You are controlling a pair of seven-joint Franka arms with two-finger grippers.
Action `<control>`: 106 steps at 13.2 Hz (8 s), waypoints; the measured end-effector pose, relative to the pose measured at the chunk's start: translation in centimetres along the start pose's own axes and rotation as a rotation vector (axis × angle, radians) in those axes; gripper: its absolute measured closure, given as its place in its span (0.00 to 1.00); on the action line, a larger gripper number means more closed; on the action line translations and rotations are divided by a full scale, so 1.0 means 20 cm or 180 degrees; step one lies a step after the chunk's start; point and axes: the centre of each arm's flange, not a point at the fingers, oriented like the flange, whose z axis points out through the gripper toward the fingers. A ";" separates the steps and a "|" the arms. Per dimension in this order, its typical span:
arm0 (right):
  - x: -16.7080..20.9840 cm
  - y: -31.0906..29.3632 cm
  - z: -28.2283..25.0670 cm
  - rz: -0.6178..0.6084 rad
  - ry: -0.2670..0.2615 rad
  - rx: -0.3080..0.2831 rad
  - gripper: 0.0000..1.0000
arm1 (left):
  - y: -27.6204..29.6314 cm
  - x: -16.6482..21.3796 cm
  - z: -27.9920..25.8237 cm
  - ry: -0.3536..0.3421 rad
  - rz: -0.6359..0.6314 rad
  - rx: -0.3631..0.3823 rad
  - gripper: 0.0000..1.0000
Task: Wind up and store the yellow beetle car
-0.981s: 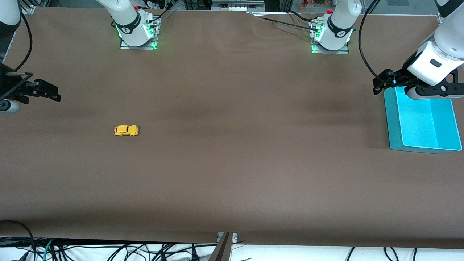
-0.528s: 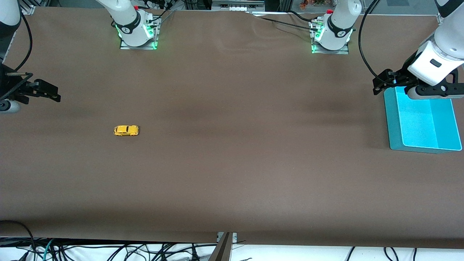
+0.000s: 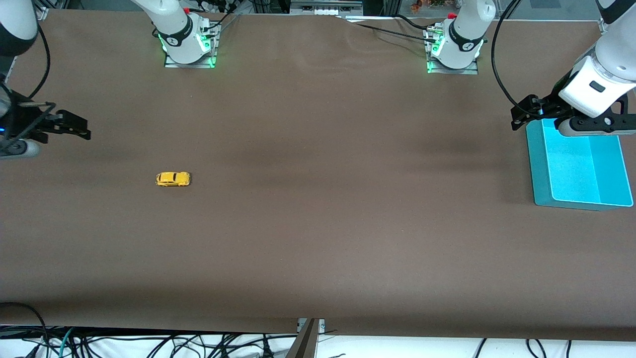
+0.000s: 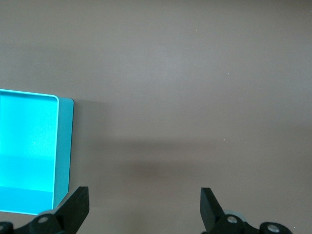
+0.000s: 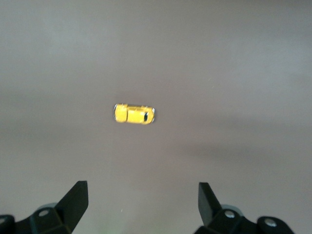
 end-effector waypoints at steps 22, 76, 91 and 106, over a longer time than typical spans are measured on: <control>0.34 -0.34 1.37 -0.4129 -0.0167 -0.0303 0.00 | 0.00 0.00 0.00 0.0003 0.0000 0.0000 0.00; 0.28 0.48 1.46 -0.4463 0.0392 -0.0482 0.00 | 0.00 0.00 0.00 0.0003 0.0001 0.0000 0.00; 0.40 -0.08 0.43 -0.1192 -0.0012 0.0188 0.00 | 0.06 -0.01 0.00 -0.0002 0.0064 0.0005 0.00; 0.10 -0.08 -0.24 -0.0415 0.0254 -0.0020 0.00 | -0.53 0.19 0.78 -0.0871 0.1825 -0.0346 0.00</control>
